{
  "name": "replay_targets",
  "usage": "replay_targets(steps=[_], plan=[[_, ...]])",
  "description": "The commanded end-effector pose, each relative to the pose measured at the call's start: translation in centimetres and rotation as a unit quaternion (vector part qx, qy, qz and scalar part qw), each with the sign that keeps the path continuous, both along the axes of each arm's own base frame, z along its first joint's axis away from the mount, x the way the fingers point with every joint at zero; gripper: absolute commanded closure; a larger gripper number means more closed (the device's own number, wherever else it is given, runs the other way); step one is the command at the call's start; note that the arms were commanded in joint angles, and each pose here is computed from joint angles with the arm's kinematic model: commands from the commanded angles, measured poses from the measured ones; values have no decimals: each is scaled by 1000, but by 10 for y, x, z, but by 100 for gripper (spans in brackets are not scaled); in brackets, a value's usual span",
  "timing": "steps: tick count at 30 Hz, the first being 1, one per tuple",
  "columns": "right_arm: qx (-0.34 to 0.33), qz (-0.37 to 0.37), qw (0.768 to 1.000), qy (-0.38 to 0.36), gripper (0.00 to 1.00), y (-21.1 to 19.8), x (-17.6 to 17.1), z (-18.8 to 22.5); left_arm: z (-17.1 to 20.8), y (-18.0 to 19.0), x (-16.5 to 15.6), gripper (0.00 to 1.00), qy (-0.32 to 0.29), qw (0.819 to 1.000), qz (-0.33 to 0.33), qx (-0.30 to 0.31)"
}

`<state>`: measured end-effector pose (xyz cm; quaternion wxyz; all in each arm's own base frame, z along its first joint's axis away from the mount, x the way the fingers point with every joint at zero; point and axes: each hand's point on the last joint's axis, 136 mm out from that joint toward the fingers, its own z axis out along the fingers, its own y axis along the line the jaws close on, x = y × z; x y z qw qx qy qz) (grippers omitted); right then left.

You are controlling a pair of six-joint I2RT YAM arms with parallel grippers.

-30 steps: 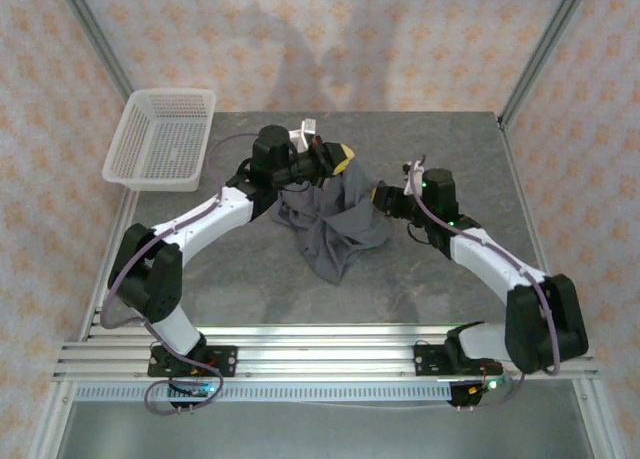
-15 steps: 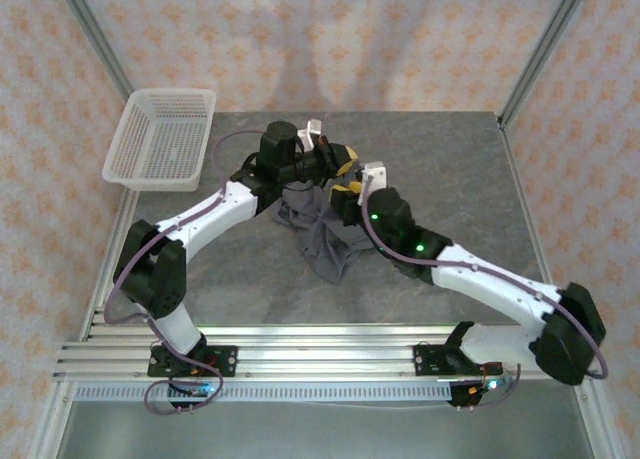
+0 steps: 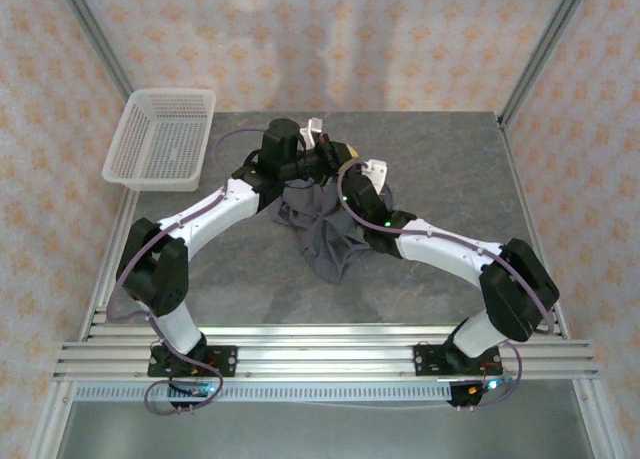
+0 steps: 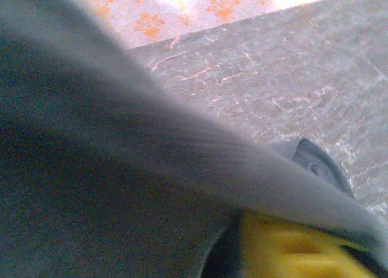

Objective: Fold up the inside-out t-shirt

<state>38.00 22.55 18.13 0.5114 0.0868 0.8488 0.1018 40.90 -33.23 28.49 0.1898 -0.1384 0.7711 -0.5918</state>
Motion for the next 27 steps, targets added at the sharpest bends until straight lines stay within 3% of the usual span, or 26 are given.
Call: replay_targets(steps=[1,4,8,10,12,14,18,24,27], plan=[[16,1,1000,-10,89,3,7,14,12,-3,1,100,-17,1000,-5,-1],[22,59,998,-5,100,14,-2,18,4,-1,2,100,-13,1000,-1,18],[71,251,965,-7,100,55,-40,36,-19,17,13,100,-14,995,15,102],[117,320,940,-24,100,62,-61,56,-35,39,26,99,-24,983,33,181],[157,357,920,-39,100,59,-74,74,-48,67,41,92,-38,964,54,256],[190,372,907,-47,100,51,-78,89,-56,97,57,86,-41,952,72,294],[240,381,891,-55,100,33,-75,101,-34,127,69,61,-75,964,91,237],[247,380,890,-44,100,21,-70,94,-16,99,13,45,-110,973,-22,202],[248,389,887,-34,100,24,-71,90,-25,79,-20,38,-113,962,-83,234]])
